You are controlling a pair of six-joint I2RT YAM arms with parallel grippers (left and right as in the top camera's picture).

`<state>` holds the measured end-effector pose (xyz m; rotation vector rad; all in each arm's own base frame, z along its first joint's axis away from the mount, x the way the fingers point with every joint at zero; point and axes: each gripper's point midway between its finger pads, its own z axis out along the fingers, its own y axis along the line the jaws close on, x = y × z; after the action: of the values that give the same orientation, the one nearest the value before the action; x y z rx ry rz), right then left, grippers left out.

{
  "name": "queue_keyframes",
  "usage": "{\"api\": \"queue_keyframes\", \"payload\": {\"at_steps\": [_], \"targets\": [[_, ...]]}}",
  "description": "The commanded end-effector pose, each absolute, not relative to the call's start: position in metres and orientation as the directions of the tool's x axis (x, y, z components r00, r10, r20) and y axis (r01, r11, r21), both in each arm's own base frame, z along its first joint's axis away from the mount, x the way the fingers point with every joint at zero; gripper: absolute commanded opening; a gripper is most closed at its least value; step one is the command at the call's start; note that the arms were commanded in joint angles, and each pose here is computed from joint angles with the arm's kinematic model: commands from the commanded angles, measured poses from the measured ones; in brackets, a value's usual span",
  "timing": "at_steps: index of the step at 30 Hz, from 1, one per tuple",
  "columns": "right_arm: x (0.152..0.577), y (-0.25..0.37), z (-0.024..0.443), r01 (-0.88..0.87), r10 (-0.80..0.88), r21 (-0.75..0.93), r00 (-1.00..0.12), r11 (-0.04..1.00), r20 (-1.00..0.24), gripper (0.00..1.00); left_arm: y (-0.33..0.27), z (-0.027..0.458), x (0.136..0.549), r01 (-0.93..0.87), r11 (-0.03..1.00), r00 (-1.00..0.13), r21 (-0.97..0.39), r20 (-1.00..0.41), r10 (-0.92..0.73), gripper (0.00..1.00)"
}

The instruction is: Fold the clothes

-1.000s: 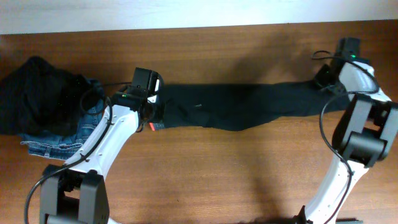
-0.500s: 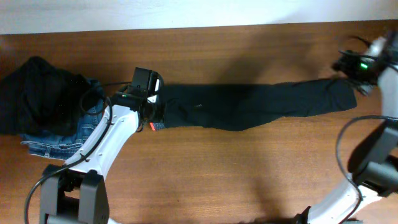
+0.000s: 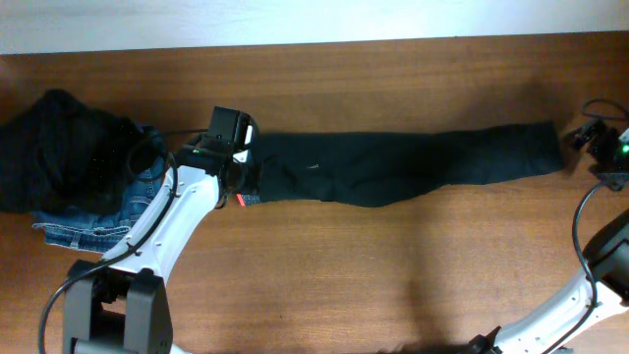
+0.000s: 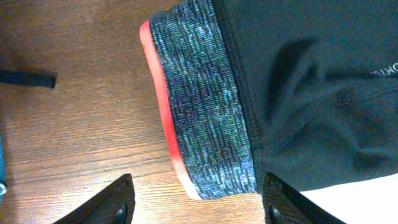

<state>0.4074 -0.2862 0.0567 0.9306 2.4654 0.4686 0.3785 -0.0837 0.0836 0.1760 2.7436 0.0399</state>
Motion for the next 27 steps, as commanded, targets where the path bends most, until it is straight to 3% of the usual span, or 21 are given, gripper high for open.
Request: {"api": "queue_keyframes", "payload": {"at_steps": [1, 10, 13, 17, 19, 21, 22, 27], "targets": [[0.414, -0.272, 0.033, 0.444, 0.632, 0.51, -0.721, 0.737, -0.285, 0.99, -0.088, 0.096, 0.383, 0.137, 0.99, -0.901, 0.044, -0.409, 0.143, 0.65], [0.434, -0.229, 0.014, 0.338, 0.569, 0.595, -0.783, 0.73, -0.253, 1.0, -0.088, 0.096, 0.383, 0.139, 0.989, -0.901, 0.041, -0.409, 0.143, 0.65], [0.44, -0.217, 0.014, 0.319, 0.545, 0.589, -0.799, 0.742, -0.254, 0.91, -0.088, 0.096, 0.383, 0.138, 0.99, -0.901, 0.041, -0.409, 0.143, 0.65], [0.441, -0.213, 0.009, 0.329, 0.53, 0.559, -0.812, 0.761, -0.245, 0.52, -0.088, 0.096, 0.382, 0.139, 0.989, -0.902, 0.041, -0.406, 0.144, 0.65], [0.44, -0.214, 0.011, 0.354, 0.553, 0.565, -0.801, 0.745, -0.229, 0.24, -0.088, 0.095, 0.38, 0.139, 0.989, -0.906, 0.042, -0.399, 0.144, 0.65], [0.438, -0.217, 0.019, 0.413, 0.613, 0.583, -0.767, 0.7, -0.192, 0.1, -0.087, 0.094, 0.378, 0.14, 0.989, -0.91, 0.044, -0.388, 0.146, 0.65], [0.437, -0.219, 0.025, 0.423, 0.627, 0.588, -0.755, 0.69, -0.191, 0.04, -0.087, 0.094, 0.376, 0.14, 0.989, -0.912, 0.045, -0.383, 0.146, 0.65], [0.433, -0.23, 0.099, 0.414, 0.626, 0.532, -0.713, 0.739, -0.314, 0.04, -0.085, 0.113, 0.374, 0.138, 0.989, -0.907, 0.047, -0.397, 0.145, 0.64]]}}
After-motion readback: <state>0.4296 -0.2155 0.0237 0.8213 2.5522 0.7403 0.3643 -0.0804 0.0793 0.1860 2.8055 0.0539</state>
